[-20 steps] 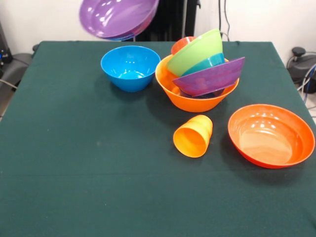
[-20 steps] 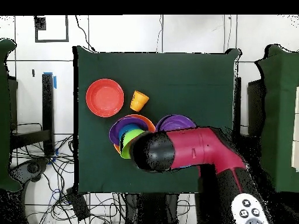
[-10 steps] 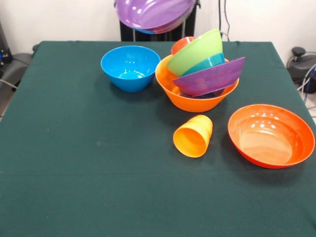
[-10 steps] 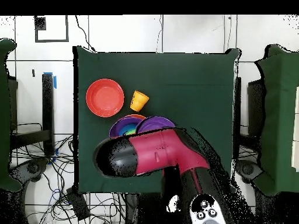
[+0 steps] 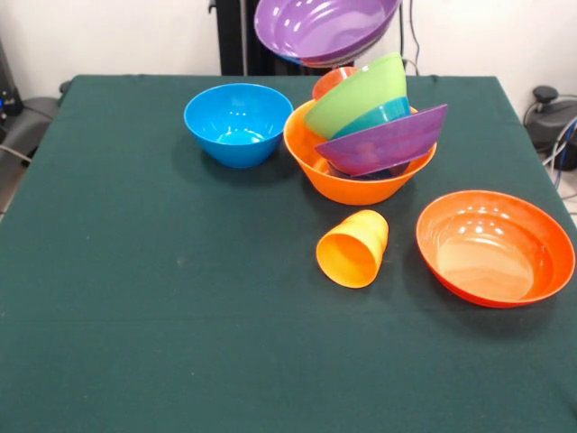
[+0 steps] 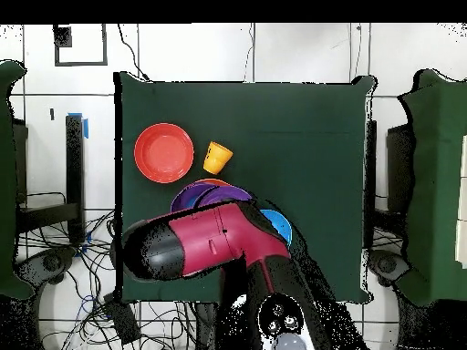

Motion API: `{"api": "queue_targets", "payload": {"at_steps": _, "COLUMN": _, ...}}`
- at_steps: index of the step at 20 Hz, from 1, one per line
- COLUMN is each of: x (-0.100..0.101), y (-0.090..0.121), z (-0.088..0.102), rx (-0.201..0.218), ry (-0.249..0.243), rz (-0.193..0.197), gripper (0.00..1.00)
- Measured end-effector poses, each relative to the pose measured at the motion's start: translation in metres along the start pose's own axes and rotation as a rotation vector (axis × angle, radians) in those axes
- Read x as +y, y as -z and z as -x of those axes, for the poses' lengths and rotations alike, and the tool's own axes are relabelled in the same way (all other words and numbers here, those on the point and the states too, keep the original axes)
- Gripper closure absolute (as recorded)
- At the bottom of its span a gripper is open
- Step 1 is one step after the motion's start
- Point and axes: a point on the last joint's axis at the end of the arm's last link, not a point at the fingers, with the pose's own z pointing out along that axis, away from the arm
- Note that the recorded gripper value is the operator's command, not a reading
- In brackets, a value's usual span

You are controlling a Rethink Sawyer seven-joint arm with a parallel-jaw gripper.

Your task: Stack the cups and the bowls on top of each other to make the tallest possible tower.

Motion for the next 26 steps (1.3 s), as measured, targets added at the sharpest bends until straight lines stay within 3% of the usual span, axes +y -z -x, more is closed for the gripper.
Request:
{"api": "queue_targets", "payload": {"at_steps": 8, "x": 0.010, "y": -0.016, "z": 0.000, "rx": 0.035, "ry": -0.009, "rz": 0.020, "gripper": 1.00}}
{"api": "queue_targets", "payload": {"at_steps": 12, "x": 0.002, "y": -0.021, "z": 0.002, "rx": 0.023, "ry": -0.024, "rz": 0.029, "gripper": 1.00}}
{"api": "queue_targets", "payload": {"at_steps": 17, "x": -0.021, "y": -0.032, "z": 0.009, "rx": -0.023, "ry": -0.071, "rz": 0.055, "gripper": 1.00}}
{"api": "queue_targets", "payload": {"at_steps": 20, "x": -0.033, "y": -0.039, "z": 0.009, "rx": -0.026, "ry": -0.098, "rz": 0.070, "gripper": 1.00}}
{"api": "queue_targets", "payload": {"at_steps": 26, "x": -0.065, "y": -0.078, "z": 0.009, "rx": -0.010, "ry": -0.171, "rz": 0.137, "gripper": 1.00}}
